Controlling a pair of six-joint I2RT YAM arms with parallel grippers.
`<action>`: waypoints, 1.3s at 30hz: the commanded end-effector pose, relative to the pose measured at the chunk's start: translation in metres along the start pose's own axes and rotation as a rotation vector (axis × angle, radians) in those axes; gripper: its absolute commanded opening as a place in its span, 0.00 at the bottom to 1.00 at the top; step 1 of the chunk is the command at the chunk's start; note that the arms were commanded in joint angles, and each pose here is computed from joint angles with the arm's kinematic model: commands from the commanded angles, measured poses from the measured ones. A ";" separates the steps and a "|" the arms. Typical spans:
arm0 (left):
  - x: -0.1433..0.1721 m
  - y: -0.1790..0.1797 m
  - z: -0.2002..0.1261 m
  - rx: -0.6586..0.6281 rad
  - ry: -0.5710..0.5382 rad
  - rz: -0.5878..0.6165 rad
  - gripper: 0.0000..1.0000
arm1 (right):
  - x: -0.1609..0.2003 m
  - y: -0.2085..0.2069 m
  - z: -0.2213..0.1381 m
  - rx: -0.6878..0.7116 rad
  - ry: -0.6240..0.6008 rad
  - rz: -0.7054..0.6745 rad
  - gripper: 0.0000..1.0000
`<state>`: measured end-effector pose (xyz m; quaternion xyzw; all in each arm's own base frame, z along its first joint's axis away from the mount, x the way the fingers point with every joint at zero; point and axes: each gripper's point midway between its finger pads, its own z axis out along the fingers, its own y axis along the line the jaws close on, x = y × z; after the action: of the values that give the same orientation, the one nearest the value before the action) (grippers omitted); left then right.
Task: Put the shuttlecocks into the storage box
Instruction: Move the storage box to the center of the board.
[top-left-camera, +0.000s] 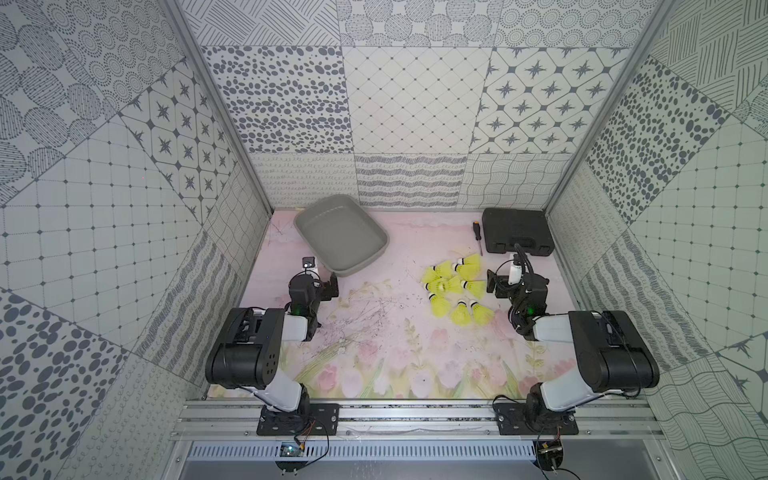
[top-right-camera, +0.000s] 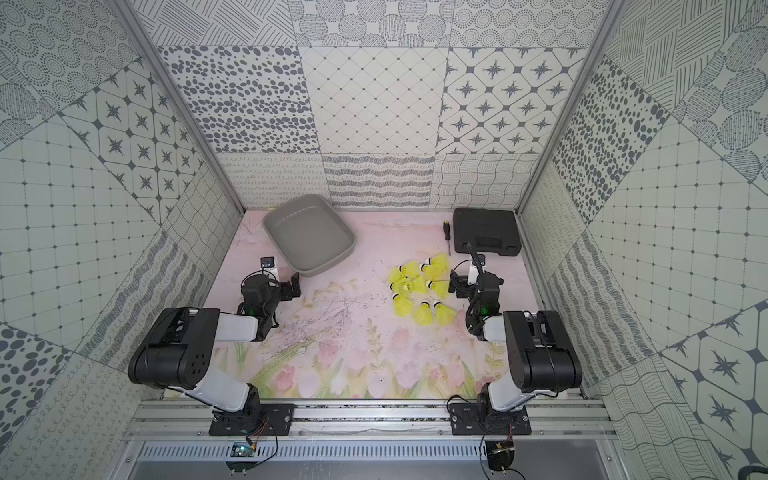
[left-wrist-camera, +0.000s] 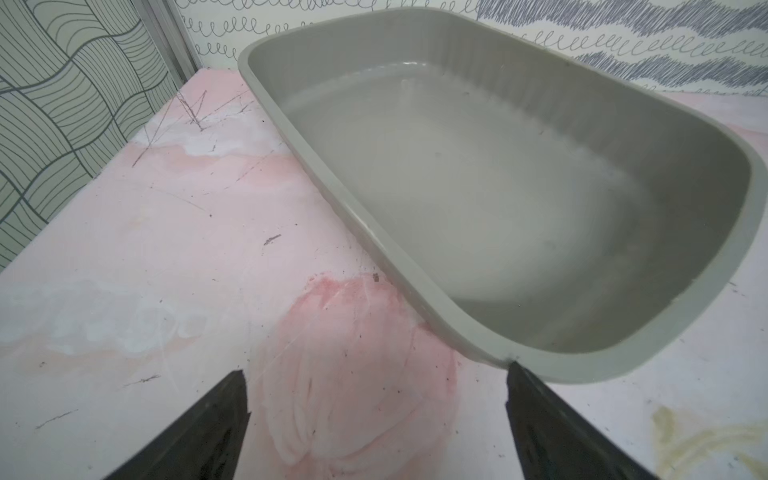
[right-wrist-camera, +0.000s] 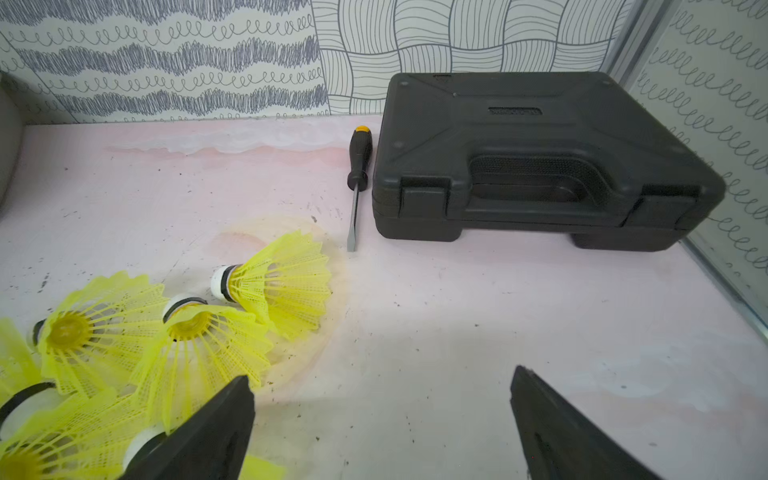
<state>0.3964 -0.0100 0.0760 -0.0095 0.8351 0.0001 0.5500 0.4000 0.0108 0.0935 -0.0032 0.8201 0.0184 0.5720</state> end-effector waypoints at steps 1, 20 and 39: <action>-0.005 0.000 0.001 0.007 -0.012 0.000 1.00 | -0.013 0.000 0.002 0.007 -0.041 0.005 1.00; -0.006 0.000 0.000 0.006 -0.026 0.000 1.00 | -0.013 0.000 0.002 0.006 -0.043 0.005 1.00; -0.040 0.062 -0.035 -0.376 0.078 -0.275 1.00 | -0.051 -0.019 -0.049 0.131 0.065 0.165 1.00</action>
<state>0.3932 0.0300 0.1492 -0.1379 0.7895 0.0489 0.5960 0.3809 -0.0080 0.1590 0.0777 0.8192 0.0084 0.5682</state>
